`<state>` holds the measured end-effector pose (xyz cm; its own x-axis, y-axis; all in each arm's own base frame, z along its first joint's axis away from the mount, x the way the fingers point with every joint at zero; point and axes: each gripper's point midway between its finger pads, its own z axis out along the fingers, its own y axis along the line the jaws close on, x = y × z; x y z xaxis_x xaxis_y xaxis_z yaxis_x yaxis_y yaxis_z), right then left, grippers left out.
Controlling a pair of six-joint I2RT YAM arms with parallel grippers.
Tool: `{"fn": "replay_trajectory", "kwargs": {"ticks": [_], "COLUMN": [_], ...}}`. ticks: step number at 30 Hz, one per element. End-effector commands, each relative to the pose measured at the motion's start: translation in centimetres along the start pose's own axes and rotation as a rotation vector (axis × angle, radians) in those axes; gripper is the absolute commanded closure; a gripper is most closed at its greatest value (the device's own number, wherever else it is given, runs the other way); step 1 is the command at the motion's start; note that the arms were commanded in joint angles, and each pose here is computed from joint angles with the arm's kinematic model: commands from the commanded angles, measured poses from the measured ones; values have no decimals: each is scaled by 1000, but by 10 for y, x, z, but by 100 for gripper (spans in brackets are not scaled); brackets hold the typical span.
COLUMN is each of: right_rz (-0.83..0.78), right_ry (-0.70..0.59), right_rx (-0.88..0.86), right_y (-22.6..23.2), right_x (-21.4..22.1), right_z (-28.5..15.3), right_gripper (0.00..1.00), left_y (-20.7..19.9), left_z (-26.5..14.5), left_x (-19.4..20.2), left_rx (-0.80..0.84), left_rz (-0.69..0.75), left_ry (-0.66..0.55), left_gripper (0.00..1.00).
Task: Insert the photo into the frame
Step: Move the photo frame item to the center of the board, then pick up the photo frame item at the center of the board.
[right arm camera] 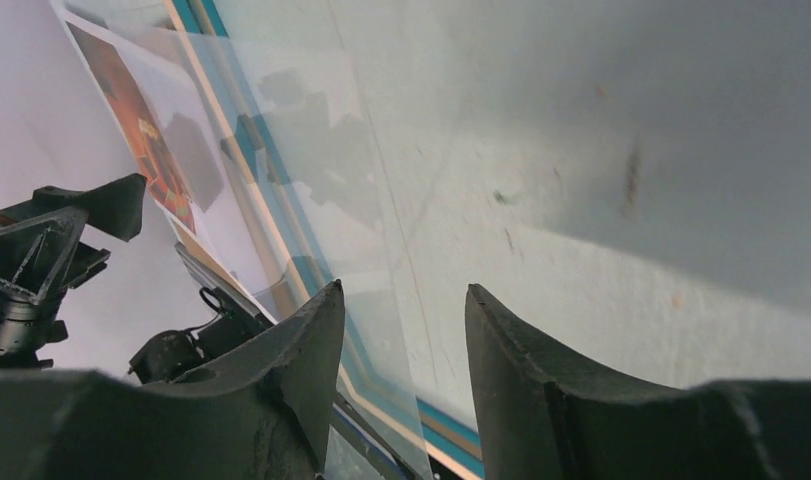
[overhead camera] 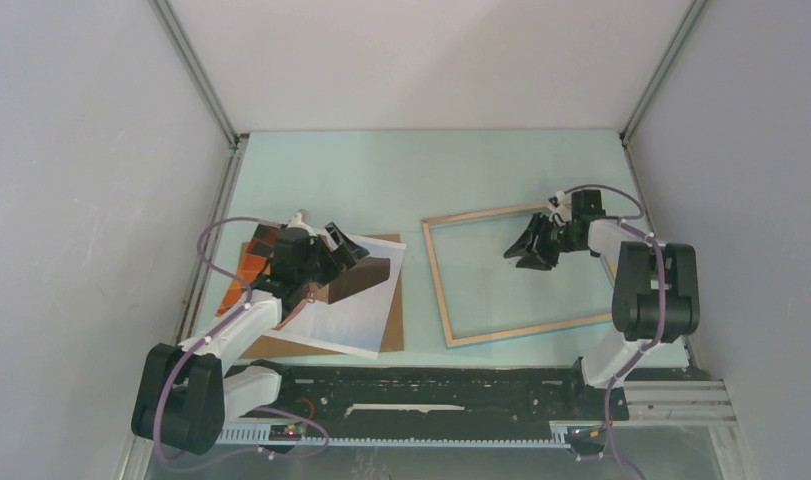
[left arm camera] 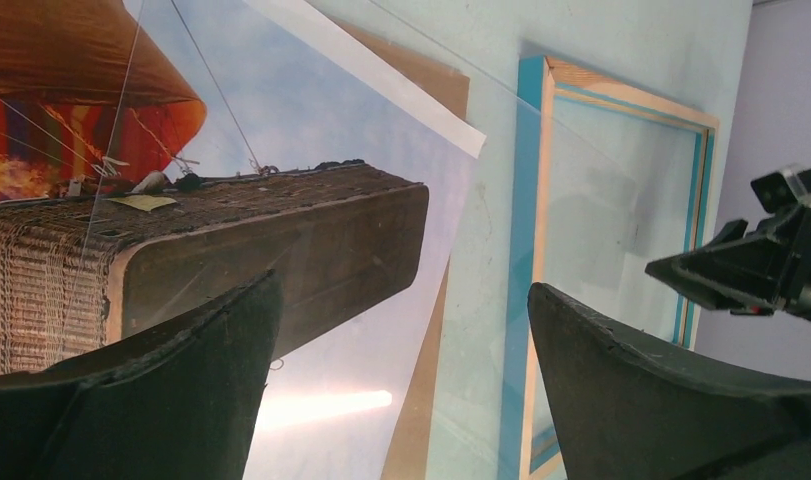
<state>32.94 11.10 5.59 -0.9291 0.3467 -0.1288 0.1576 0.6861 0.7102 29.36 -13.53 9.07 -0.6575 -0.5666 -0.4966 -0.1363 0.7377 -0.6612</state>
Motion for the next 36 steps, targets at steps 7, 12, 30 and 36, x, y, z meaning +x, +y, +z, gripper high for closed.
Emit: {"fn": "replay_trajectory", "kwargs": {"ticks": [7, 12, 30, 36], "right_rz": [28, 16, 102, 74], "right_ry": [29, 45, 2, 28], "right_rx": [-181, -190, -283, -202], "right_y": [20, 9, 4, -10], "right_x": [47, 54, 7, -10], "right_z": [7, 15, 20, 22], "right_gripper": [48, 50, 100, 100], "left_y": [-3, -7, 31, 30], "left_z": [-3, -14, -19, 7], "left_x": [2, -3, -58, -67], "left_rx": [36, 39, -223, -219], "left_rz": [21, 57, -25, -43], "left_ry": [14, -6, -169, -110], "left_gripper": [0, 0, 0, 0]}}
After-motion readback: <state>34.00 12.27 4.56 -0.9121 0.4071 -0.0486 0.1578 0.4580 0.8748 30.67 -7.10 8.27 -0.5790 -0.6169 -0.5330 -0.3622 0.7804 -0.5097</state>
